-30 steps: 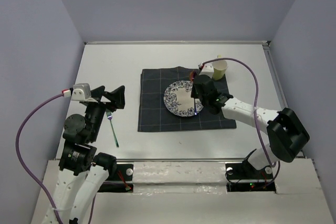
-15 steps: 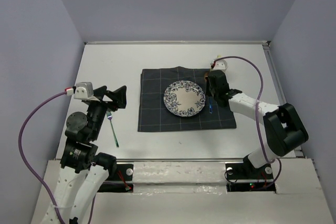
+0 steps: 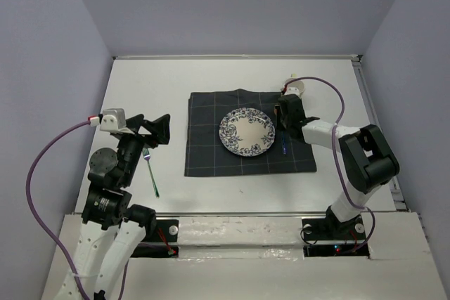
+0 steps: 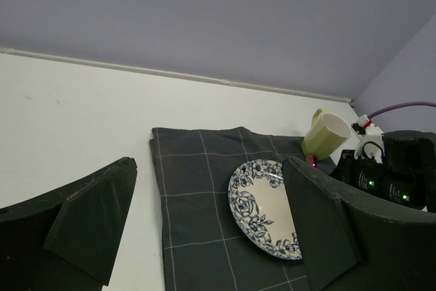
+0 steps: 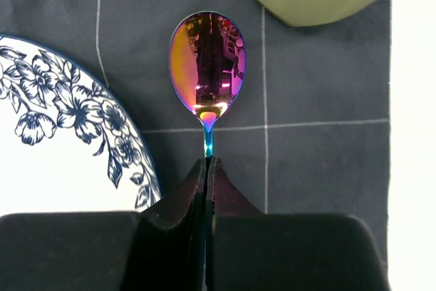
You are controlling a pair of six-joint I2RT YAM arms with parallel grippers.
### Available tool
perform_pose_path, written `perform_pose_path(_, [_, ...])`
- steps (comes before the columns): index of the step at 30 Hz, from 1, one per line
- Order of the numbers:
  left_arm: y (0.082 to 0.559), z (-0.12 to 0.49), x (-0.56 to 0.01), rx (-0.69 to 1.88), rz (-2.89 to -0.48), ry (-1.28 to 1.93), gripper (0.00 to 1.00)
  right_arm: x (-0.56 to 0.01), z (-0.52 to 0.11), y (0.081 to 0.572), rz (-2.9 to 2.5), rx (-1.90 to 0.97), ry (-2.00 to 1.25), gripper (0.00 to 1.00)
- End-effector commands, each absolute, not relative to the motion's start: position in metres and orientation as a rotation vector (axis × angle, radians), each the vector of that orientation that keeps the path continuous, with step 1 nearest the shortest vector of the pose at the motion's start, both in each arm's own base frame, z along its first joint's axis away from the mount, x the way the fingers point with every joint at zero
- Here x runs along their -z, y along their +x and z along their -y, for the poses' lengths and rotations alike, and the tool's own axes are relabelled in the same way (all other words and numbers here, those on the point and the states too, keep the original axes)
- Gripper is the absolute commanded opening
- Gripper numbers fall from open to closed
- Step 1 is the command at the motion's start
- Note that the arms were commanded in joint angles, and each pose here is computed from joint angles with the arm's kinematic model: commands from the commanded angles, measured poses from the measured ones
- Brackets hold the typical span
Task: Set the dinner table for one person
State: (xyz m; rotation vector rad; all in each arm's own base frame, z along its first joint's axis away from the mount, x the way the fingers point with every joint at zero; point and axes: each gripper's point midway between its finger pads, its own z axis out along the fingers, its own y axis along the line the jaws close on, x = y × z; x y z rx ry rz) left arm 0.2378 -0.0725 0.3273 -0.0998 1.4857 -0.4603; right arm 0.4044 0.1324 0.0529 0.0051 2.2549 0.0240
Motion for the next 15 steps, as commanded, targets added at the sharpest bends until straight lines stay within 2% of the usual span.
perform_pose_path(1, [0.242,0.074,-0.333,0.474,-1.461,-0.097,0.99,-0.07,-0.142,0.429,-2.18,-0.057,0.026,0.0])
perform_pose_path(4, [0.244,0.074,-0.331,0.473,-1.467,-0.102,0.99,-0.069,-0.14,0.43,-2.185,-0.047,0.036,0.05])
perform_pose_path(5, [0.244,0.074,-0.33,0.471,-1.47,-0.105,0.99,-0.07,-0.141,0.43,-2.184,-0.051,0.043,0.15])
perform_pose_path(8, [0.248,0.074,-0.326,0.47,-1.487,-0.117,0.99,-0.071,-0.139,0.43,-2.184,-0.043,0.057,0.27])
perform_pose_path(15, [0.26,0.081,-0.3,0.507,-1.584,-0.159,0.99,-0.096,-0.147,0.419,-2.164,-0.149,0.094,0.31])
